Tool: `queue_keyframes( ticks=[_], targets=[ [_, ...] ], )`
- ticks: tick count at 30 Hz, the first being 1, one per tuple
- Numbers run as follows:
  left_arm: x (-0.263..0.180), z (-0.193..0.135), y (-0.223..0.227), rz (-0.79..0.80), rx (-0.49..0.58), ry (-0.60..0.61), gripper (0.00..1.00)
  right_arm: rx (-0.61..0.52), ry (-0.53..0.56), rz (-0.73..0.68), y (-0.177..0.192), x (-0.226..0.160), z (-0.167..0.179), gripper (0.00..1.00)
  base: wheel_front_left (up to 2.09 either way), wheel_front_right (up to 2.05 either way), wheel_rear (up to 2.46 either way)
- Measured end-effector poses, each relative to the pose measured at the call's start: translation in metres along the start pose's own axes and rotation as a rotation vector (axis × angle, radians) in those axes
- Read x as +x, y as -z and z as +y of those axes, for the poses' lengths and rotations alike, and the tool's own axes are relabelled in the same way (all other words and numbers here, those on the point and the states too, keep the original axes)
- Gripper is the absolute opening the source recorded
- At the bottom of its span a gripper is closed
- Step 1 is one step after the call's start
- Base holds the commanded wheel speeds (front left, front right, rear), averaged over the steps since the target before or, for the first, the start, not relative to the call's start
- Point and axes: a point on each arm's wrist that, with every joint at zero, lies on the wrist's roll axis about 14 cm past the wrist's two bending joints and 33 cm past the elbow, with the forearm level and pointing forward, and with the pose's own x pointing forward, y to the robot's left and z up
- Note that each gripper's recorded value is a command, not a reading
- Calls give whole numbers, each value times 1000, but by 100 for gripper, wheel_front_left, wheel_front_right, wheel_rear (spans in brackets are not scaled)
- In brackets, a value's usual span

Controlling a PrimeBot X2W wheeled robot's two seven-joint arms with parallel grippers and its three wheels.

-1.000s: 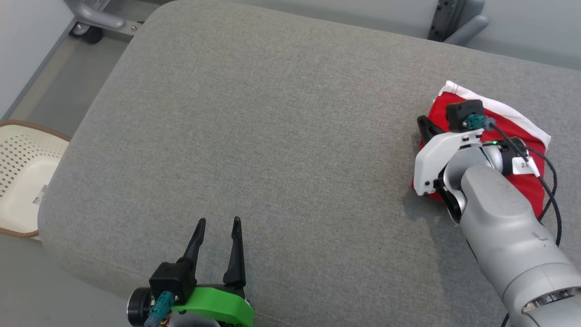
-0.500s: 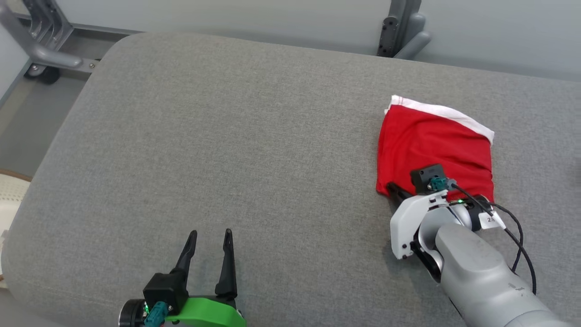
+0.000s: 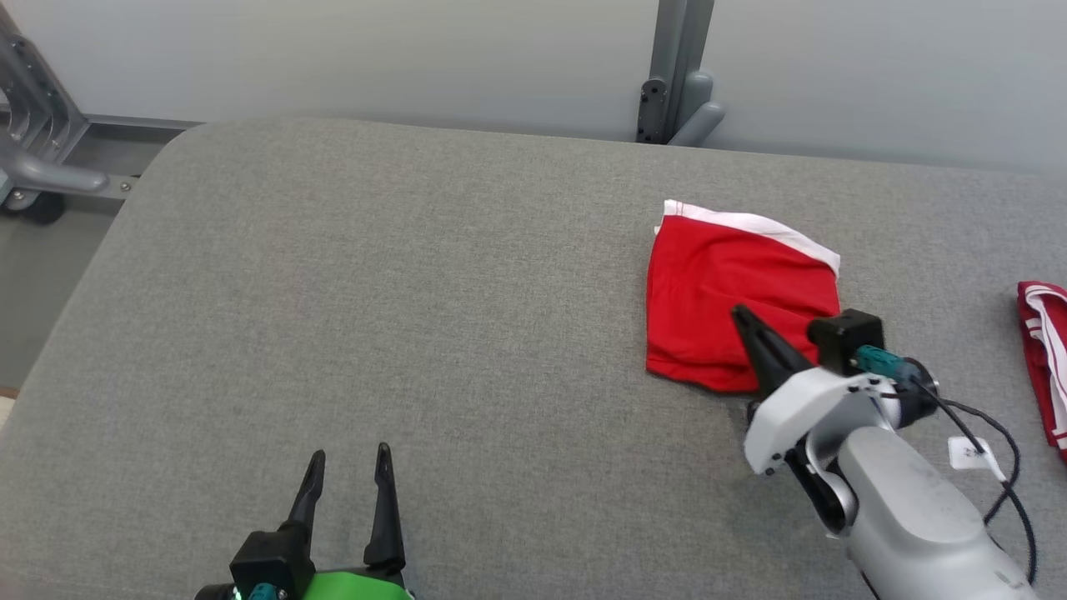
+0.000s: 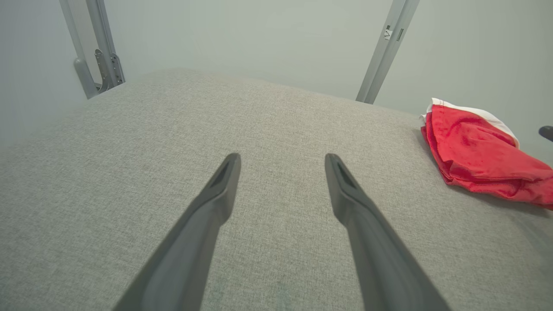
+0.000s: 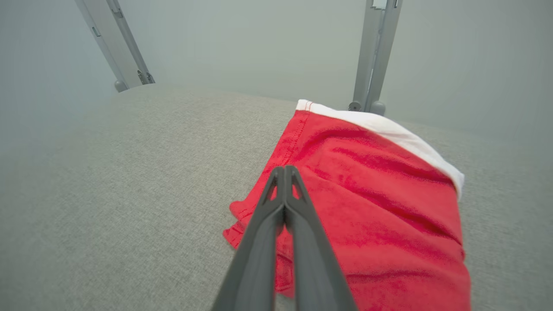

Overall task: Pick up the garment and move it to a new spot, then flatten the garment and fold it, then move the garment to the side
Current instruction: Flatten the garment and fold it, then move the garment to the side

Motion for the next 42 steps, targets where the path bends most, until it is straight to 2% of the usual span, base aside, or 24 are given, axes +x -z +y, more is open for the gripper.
queue_keyframes(
  ticks=[2, 5, 6, 7, 16, 25, 42],
  targets=[
    [-1, 0, -2, -9, 6, 2, 100, -22, 44, -57, -12, -15, -18, 0, 0, 0, 0],
    [-1, 1, -4, -16, 20, 9, 100, -19, 118, -110, -15, -45, -34, 54, 0, 0, 0],
    [-1, 1, -5, -20, 25, 13, 100, -14, 142, -128, -16, -55, -38, 85, 0, 0, 0],
    [0, 2, -6, -23, 30, 13, 100, -14, 172, -142, -17, -65, -44, 100, 0, 0, 0],
    [4, -2, -9, -35, 63, 56, 100, -69, 370, -180, -16, -144, -75, 100, 0, 0, 0],
    [2, -11, -6, -28, 110, 119, 100, -69, 456, -152, -4, -187, -87, 100, 0, 0, 0],
    [-1, -24, 1, -8, 111, 186, 100, -71, 533, -148, -1, -203, -103, 100, 0, 0, 0]
  ],
)
